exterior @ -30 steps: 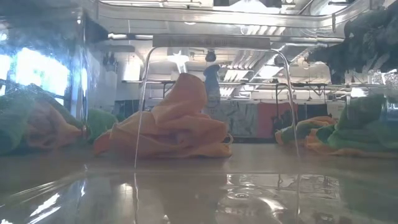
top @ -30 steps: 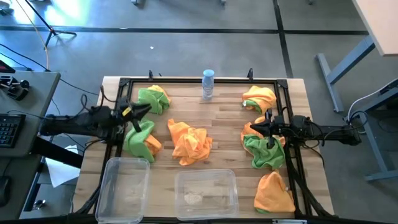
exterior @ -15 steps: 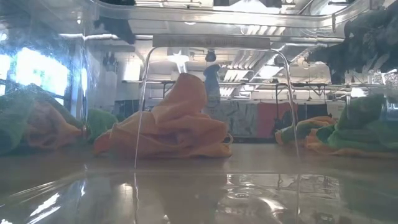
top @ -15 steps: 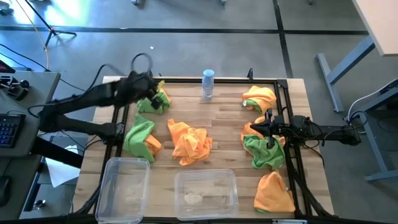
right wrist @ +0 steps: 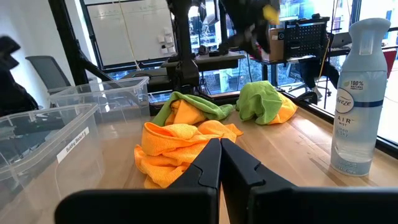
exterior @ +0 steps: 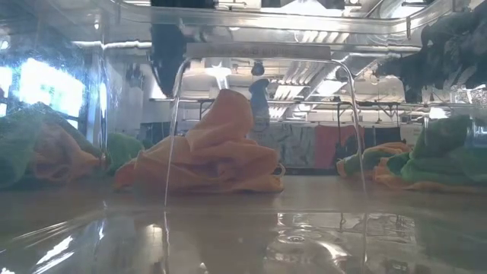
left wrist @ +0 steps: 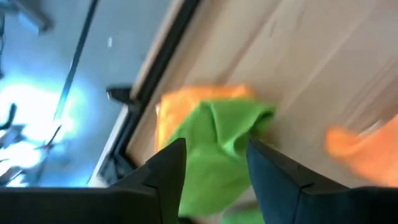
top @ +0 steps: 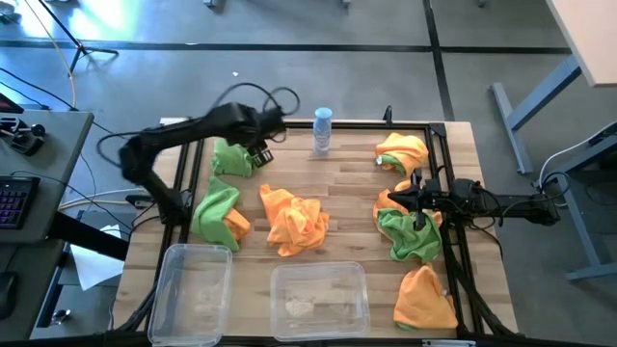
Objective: Sort microfiber towel by color & place in baskets
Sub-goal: Put the green microfiber towel into the left transparent bin
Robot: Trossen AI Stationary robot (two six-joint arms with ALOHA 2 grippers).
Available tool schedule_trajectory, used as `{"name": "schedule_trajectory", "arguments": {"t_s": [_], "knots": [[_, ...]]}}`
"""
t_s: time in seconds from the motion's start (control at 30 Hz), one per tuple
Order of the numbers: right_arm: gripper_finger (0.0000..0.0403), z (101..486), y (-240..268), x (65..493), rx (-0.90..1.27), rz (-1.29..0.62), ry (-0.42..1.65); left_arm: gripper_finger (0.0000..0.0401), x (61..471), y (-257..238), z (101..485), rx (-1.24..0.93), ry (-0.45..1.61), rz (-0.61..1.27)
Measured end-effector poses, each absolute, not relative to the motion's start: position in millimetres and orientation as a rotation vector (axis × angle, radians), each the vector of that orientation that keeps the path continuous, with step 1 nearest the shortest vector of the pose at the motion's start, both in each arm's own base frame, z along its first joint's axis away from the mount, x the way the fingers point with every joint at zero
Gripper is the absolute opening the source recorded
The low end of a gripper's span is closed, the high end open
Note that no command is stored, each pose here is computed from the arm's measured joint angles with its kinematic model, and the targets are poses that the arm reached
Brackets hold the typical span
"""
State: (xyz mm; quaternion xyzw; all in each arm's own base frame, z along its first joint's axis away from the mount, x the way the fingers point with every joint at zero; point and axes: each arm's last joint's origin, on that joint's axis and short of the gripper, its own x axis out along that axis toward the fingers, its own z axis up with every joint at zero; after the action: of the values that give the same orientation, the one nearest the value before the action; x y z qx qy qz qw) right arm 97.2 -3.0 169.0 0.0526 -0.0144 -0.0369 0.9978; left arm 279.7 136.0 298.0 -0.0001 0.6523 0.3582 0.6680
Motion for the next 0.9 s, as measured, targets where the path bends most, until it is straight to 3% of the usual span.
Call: {"name": "schedule_trajectory", "arguments": {"t_s": [0.2,0.4,0.9], "knots": [[0.0000,169,-3,97,0.105,-0.074,-0.029,0.0160,298,144,246,-0.034,1.730,0.813],[0.0000,169,-3,97,0.105,-0.074,-0.029,0.0153,310,147,214,-0.047,1.841,0.767],[0.0000,169,-3,97,0.105,-0.073,-0.029,0.0146,314,149,201,-0.075,1.869,0.772]]}}
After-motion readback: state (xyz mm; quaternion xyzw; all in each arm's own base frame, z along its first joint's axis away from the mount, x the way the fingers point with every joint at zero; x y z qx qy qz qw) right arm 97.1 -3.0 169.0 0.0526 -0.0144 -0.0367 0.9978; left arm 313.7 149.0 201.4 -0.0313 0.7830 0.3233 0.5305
